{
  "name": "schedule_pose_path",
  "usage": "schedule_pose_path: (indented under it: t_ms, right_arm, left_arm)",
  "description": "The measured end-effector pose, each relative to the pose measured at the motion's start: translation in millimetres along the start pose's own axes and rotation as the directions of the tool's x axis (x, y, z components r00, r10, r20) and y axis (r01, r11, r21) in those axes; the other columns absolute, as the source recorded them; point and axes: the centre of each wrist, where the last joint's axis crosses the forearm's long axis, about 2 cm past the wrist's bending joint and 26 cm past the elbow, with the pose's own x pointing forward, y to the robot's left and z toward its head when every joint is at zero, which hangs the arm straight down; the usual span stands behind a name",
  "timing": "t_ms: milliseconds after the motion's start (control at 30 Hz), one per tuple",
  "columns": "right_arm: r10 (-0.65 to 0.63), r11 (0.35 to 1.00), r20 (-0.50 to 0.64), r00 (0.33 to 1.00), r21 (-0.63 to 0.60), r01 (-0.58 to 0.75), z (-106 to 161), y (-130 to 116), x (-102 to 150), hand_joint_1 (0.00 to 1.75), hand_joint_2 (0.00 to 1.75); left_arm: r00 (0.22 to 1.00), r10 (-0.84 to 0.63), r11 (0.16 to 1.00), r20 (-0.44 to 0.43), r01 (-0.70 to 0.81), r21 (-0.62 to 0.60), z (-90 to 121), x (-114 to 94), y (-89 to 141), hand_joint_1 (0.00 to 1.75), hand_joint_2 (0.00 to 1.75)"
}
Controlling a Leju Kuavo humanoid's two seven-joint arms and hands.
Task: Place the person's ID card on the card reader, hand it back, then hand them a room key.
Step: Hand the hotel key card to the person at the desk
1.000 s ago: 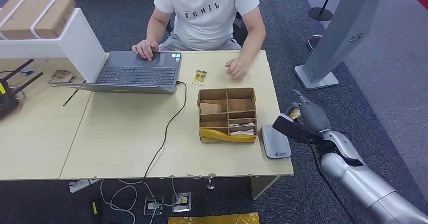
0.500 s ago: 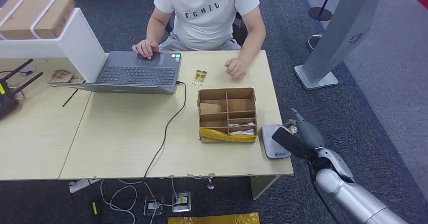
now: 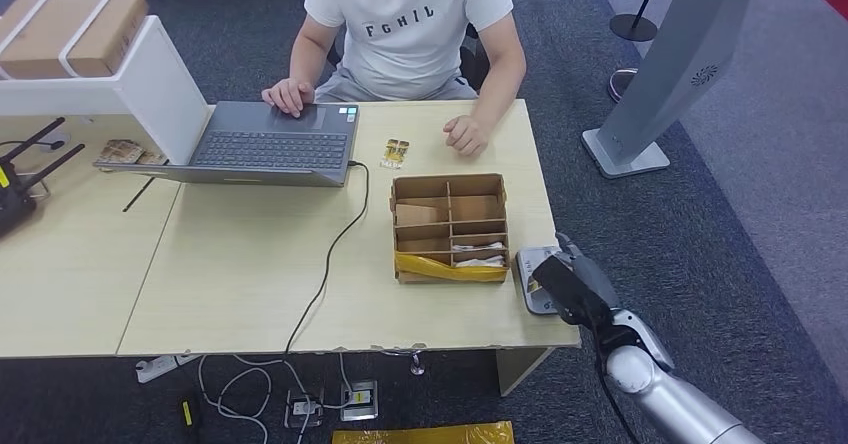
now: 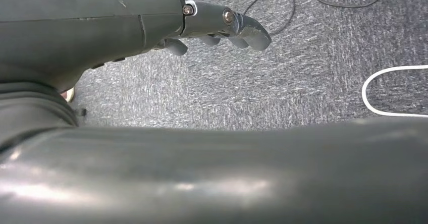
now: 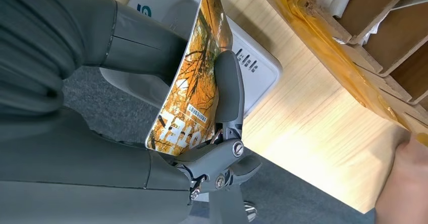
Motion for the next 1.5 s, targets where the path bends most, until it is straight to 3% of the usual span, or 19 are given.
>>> schedule_pose_path:
  t_ms: [267, 800, 1033, 1267, 1500]
  right_arm:
    - [0.015, 1.0, -0.007, 1.0, -0.027, -0.015, -3, -4, 1, 1.75, 1.75]
    - [0.02, 0.99, -0.03, 0.999, -0.136, -0.024, -7, -52, 0, 1.75, 1.75]
    - [0.083, 0.967, 0.071, 0.994, -0.247, -0.063, -14, -110, 40, 1.75, 1.75]
    - [0.31, 0.901, 0.144, 0.94, -0.361, -0.241, -17, -190, 111, 1.75, 1.75]
    - [0.444, 0.843, 0.163, 0.881, -0.41, -0.349, -16, -205, 138, 1.75, 1.75]
  left_arm:
    - [1.0, -0.004, 1.0, 0.007, 0.004, -0.004, 0, 0, 1, 0.0, 0.0]
    - [1.0, -0.002, 1.0, 0.006, 0.002, -0.001, -1, -1, 3, 0.0, 0.0]
    - [1.0, -0.003, 1.0, 0.014, 0.003, 0.001, -1, -2, 4, 0.0, 0.0]
    - [0.997, -0.04, 0.999, 0.073, 0.041, -0.016, -1, -2, 5, 0.0, 0.0]
    - [0.994, -0.068, 0.997, 0.082, 0.07, -0.025, -1, -1, 4, 0.0, 0.0]
